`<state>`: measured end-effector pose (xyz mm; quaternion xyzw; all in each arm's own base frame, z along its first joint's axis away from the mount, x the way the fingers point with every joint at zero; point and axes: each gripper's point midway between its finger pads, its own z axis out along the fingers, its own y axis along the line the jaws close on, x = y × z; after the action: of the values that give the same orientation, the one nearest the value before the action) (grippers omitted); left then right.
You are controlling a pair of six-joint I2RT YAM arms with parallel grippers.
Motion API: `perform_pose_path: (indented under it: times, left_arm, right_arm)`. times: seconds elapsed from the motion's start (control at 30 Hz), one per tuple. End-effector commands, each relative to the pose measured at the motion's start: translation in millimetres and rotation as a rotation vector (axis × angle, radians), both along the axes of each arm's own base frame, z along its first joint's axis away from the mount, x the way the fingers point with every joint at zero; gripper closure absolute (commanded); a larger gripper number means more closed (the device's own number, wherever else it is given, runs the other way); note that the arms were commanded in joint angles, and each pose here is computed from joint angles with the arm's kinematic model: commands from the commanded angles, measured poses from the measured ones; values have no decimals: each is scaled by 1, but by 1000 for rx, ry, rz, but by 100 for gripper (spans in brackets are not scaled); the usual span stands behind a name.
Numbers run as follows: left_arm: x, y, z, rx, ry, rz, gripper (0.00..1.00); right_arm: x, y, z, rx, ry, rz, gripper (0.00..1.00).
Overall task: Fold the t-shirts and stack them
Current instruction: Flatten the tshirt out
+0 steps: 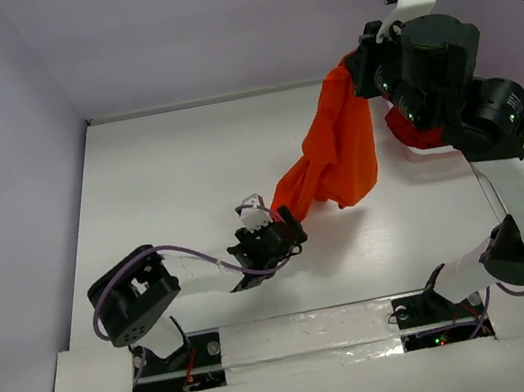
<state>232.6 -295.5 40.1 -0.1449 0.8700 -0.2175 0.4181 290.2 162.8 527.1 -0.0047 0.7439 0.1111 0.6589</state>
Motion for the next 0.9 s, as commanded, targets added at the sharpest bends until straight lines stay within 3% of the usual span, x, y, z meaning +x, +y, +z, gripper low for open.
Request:
perform_pose_path:
  times: [0.0, 0.37, 0.47, 0.5, 0.67, 0.77, 0.87]
  left_arm:
    - [-8, 19, -32, 182, 53, 5, 5]
    - [-14, 24, -61, 342, 102, 25, 4]
    - [-15, 23, -65, 346, 115, 27, 9]
    - [-16, 23, -66, 342, 117, 26, 15]
    - [-16, 22, -61, 312, 110, 32, 28]
    - [-16, 23, -59, 310, 107, 34, 45]
    - [-16, 21, -59, 312, 110, 32, 70]
  right_arm:
    - [-5, -5, 30, 88, -85, 2, 100]
    - [-5, -1, 31, 97, -87, 16, 100]
    - [-6, -2, 32, 100, -92, 16, 100]
    - [-6, -2, 33, 101, -93, 16, 100]
    - [-4, 0, 31, 93, -89, 16, 100]
    - [-4, 1, 31, 96, -91, 19, 100]
    - [-3, 2, 31, 97, -91, 22, 100]
